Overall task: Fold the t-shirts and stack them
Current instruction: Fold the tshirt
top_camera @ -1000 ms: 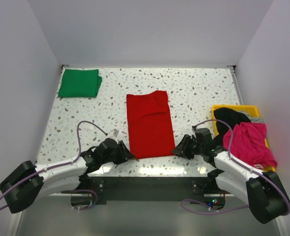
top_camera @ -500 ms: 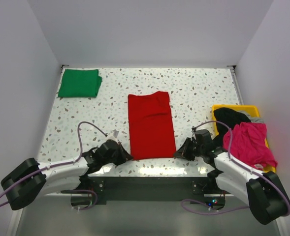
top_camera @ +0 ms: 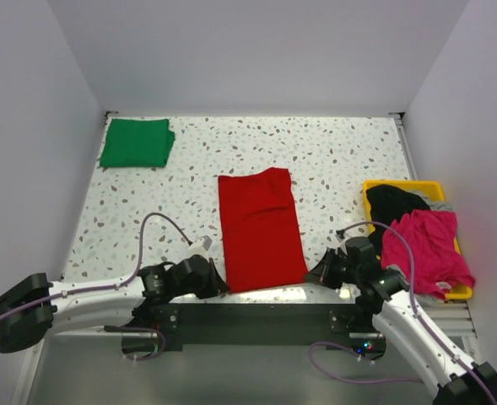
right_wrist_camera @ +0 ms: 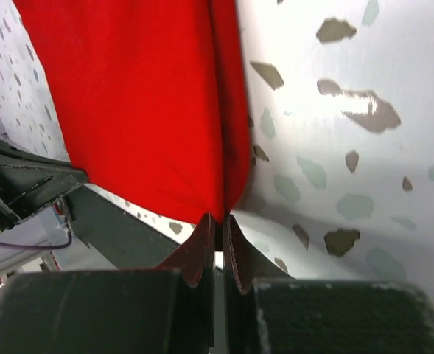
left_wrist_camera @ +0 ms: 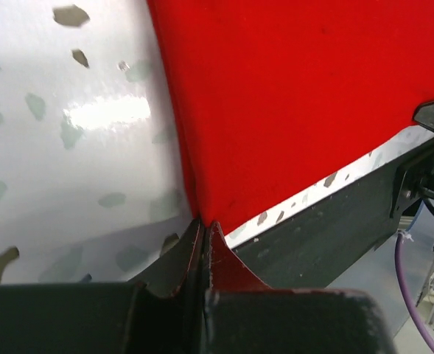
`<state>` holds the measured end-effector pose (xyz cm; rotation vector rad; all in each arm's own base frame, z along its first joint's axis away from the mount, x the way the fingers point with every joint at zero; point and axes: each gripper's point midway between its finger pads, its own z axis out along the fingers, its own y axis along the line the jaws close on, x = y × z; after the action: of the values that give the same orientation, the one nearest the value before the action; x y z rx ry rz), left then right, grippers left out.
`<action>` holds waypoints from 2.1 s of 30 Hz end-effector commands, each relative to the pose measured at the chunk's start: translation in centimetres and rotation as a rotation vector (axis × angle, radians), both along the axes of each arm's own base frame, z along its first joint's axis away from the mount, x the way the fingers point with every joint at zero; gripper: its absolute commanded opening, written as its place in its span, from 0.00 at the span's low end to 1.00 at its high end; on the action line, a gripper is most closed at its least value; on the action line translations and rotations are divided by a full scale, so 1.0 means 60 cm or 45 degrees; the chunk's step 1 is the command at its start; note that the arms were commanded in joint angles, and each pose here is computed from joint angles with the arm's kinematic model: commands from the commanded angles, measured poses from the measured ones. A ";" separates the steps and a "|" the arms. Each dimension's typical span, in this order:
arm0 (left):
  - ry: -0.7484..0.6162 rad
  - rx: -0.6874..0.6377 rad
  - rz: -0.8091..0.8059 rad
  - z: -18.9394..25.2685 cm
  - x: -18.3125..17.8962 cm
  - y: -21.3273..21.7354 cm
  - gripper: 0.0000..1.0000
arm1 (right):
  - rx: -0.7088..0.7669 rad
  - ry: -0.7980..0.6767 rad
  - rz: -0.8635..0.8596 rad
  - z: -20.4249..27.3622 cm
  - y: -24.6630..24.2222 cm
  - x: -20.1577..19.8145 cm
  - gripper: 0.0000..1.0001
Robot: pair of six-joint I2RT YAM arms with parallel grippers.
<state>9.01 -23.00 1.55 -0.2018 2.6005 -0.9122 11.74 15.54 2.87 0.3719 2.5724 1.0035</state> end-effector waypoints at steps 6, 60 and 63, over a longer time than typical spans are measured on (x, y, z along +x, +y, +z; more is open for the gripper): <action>-0.036 0.032 0.040 0.053 -0.020 -0.015 0.00 | -0.017 0.024 0.031 0.043 -0.021 -0.054 0.00; -0.400 0.096 0.292 0.199 0.607 0.039 0.00 | -0.360 -0.220 -0.097 0.152 0.041 0.603 0.08; -0.368 0.101 0.318 0.168 0.639 0.066 0.16 | -0.357 -0.186 -0.114 0.124 0.028 0.637 0.31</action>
<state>44.35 -19.61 9.36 -0.3878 2.3723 -0.6190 47.26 17.75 8.16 0.3547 2.5636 0.5640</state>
